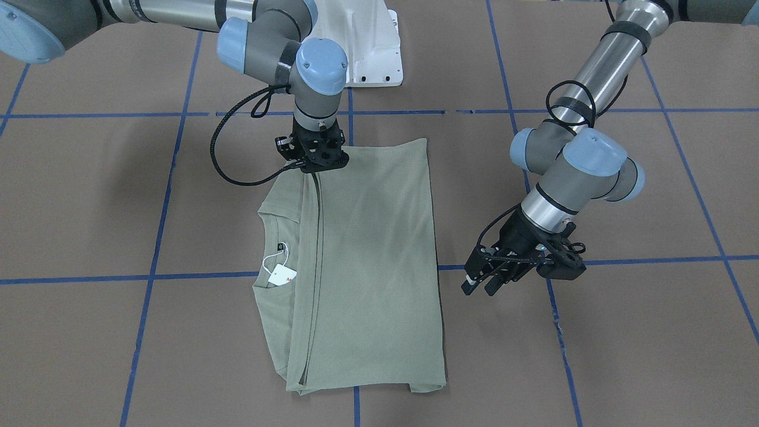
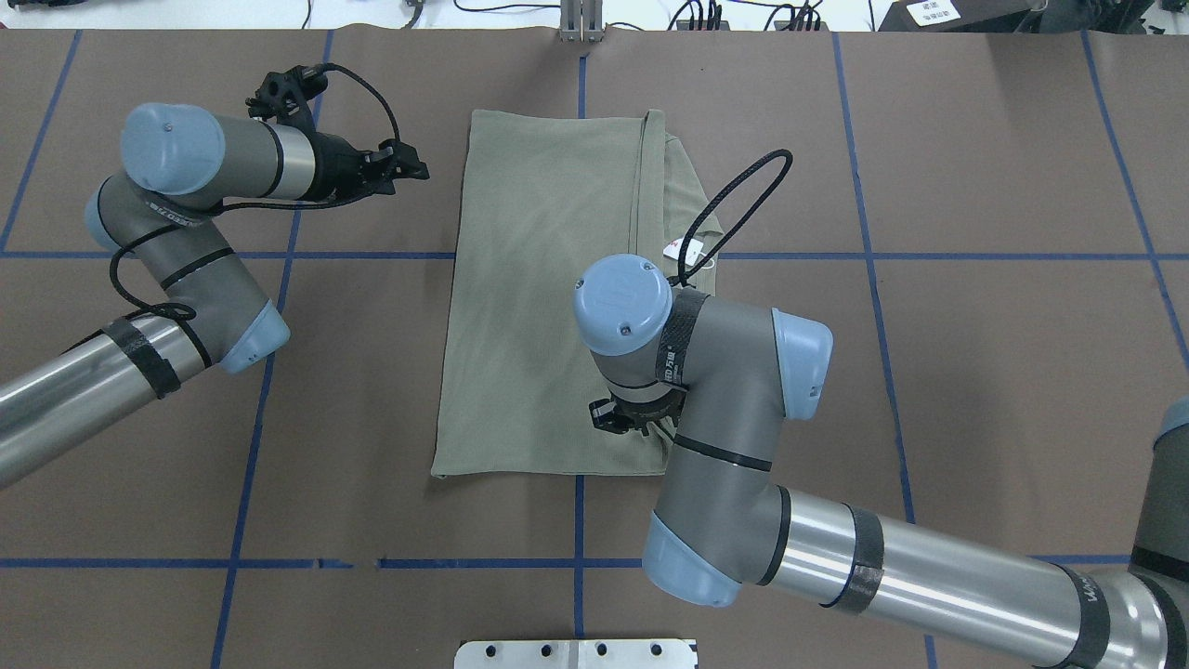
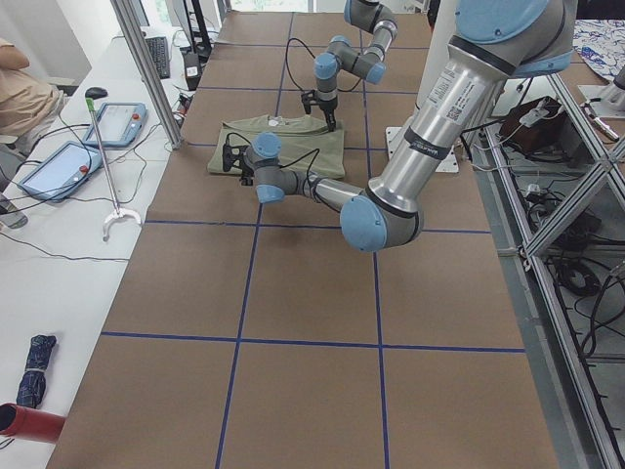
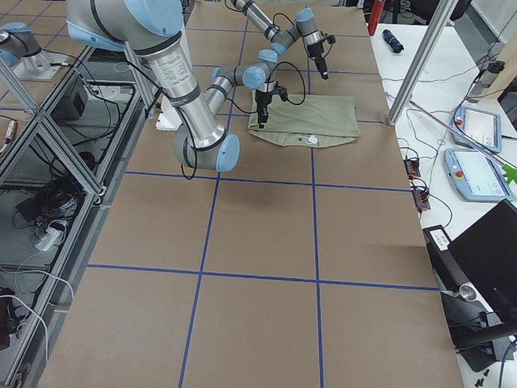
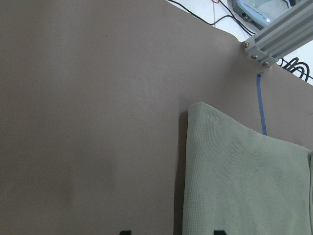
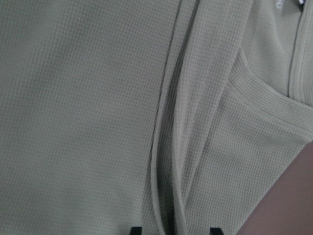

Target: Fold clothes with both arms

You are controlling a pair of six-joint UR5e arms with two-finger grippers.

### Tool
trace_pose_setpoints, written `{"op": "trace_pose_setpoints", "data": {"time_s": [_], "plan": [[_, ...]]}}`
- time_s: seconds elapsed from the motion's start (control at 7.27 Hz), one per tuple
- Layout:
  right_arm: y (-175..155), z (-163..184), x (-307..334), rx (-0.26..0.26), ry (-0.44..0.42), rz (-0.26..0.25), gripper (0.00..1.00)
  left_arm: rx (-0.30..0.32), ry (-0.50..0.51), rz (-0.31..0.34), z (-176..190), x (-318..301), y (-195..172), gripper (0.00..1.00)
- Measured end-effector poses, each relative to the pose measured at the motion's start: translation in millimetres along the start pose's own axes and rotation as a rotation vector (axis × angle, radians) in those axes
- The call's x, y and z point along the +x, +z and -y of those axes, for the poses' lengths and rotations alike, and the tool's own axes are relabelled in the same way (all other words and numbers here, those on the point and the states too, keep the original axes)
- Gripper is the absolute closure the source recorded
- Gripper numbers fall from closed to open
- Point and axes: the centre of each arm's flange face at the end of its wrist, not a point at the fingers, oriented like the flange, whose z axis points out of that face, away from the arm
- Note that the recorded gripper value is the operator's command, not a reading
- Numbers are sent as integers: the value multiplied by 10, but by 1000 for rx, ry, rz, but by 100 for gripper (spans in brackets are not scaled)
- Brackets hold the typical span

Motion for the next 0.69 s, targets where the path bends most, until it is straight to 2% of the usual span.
{"op": "trace_pose_setpoints", "data": {"time_s": [0.14, 0.69], "plan": [[19, -9, -5, -2, -1, -2, 100, 0, 0, 1, 0, -2, 0, 36], [63, -33, 80, -9, -11, -6, 100, 0, -1, 2, 0, -5, 2, 36]]}}
